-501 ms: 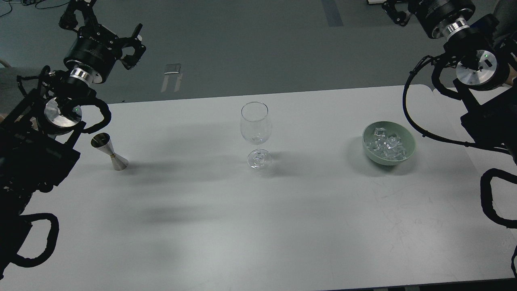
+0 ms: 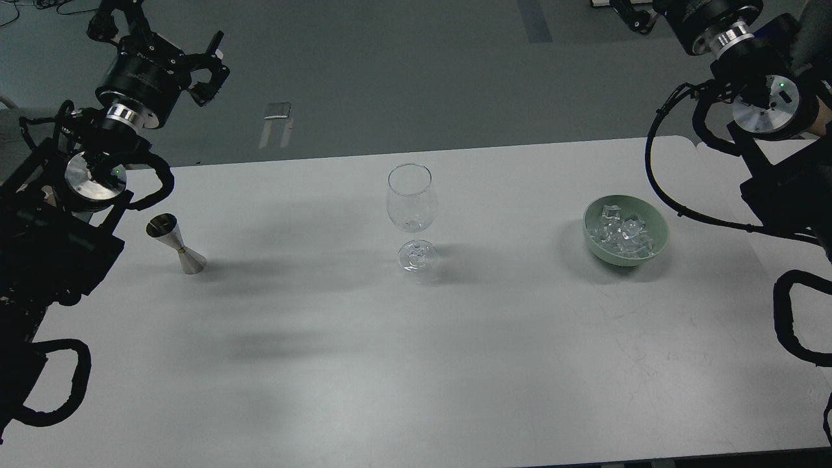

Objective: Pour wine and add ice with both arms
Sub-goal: 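Lower the left gripper toward the small metal jigger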

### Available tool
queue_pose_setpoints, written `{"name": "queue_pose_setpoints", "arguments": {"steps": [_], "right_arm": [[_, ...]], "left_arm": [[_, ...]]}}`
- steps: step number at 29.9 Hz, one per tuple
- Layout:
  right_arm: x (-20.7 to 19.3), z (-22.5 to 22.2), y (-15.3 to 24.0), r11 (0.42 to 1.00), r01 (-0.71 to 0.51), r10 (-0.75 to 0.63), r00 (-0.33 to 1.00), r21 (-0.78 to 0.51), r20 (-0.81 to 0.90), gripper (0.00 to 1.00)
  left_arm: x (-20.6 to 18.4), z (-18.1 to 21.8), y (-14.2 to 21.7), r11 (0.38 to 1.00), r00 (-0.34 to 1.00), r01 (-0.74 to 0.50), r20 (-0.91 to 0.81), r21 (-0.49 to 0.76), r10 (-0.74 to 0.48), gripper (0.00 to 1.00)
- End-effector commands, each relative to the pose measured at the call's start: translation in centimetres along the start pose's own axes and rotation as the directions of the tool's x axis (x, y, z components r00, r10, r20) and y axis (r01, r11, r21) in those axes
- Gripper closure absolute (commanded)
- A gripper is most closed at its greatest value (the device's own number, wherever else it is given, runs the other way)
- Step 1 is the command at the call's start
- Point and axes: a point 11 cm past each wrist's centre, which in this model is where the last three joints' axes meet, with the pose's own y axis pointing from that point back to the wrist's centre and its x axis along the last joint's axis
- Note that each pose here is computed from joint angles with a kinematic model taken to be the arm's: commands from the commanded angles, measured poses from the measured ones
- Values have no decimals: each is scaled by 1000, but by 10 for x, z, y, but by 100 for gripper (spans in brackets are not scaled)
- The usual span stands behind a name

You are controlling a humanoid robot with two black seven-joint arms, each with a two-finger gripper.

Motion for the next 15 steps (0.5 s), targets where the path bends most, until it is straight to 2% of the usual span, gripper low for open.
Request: {"name": "queue_pose_setpoints", "arguments": {"steps": [1,15], "right_arm": [[3,-1,0,1000,-14,14,1000,1,-1,0],[11,-14,2,999,-34,35,999,23,-10,0]], "left_arm": [[-4,3,-3,1000,1000,10,11,-1,-10,1],[8,4,0,999,999,-33,13,1,33,1]]}}
